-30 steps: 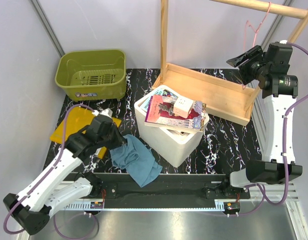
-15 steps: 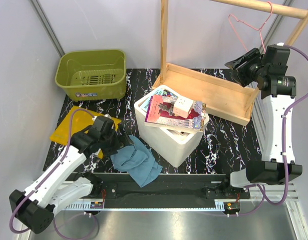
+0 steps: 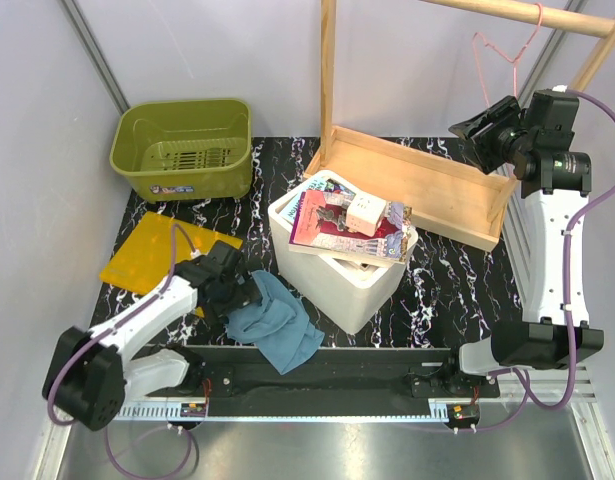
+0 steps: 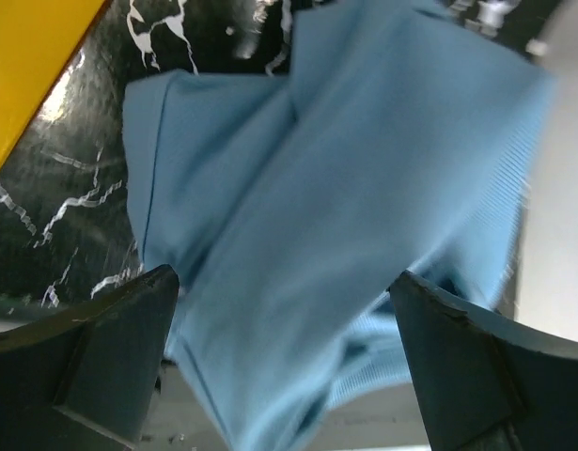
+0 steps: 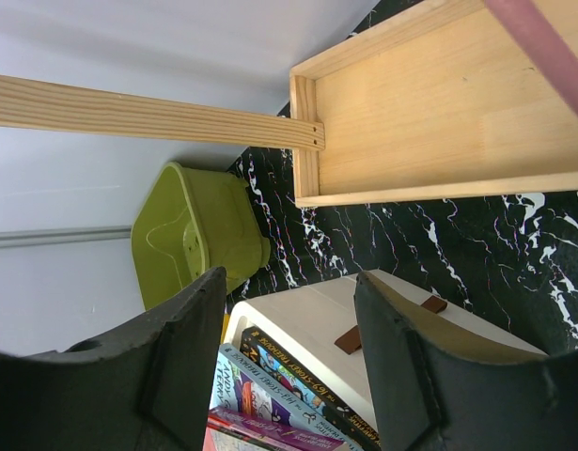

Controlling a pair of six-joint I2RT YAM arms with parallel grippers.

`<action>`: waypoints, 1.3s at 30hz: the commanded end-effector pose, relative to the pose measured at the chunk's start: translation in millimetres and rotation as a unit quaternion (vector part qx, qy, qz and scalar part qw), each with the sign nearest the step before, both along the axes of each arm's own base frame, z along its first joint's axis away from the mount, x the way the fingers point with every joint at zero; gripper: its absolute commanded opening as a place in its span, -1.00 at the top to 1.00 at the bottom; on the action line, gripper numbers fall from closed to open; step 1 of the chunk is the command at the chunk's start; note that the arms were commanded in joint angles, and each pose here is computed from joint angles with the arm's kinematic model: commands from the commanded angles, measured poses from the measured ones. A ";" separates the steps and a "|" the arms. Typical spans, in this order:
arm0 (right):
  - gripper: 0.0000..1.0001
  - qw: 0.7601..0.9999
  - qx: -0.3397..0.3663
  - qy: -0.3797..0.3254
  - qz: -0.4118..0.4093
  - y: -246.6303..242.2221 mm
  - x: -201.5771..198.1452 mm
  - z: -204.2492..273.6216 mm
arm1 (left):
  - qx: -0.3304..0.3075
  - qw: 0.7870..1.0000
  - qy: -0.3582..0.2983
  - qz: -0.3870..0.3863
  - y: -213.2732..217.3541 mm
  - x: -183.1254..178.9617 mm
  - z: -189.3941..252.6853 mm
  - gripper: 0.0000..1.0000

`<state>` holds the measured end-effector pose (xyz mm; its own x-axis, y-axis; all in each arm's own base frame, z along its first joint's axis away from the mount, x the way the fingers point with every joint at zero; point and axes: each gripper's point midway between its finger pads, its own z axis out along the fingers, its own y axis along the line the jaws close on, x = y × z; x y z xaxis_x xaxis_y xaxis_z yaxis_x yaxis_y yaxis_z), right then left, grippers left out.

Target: Remove the tank top from the hanger

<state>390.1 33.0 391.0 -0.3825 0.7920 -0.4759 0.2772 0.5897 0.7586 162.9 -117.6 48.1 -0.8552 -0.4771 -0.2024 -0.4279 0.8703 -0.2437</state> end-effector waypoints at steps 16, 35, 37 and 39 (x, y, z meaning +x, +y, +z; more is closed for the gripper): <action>-0.29 0.999 0.016 -0.022 0.016 9.6 -8.4 11.0 | -0.022 0.992 -0.124 0.010 -2.3 36.6 23.0 1.00; -0.99 0.999 0.015 0.013 0.043 22.1 -66.6 -4.4 | 0.038 0.942 -0.332 0.021 39.7 63.0 189.6 1.00; -0.99 0.999 0.001 0.014 0.044 20.8 -76.2 -3.4 | 0.045 0.937 -0.345 0.026 42.8 67.2 201.8 1.00; -1.00 0.999 -0.005 0.011 0.047 21.1 -85.1 -0.9 | 0.054 0.934 -0.353 0.026 45.5 70.0 209.3 1.00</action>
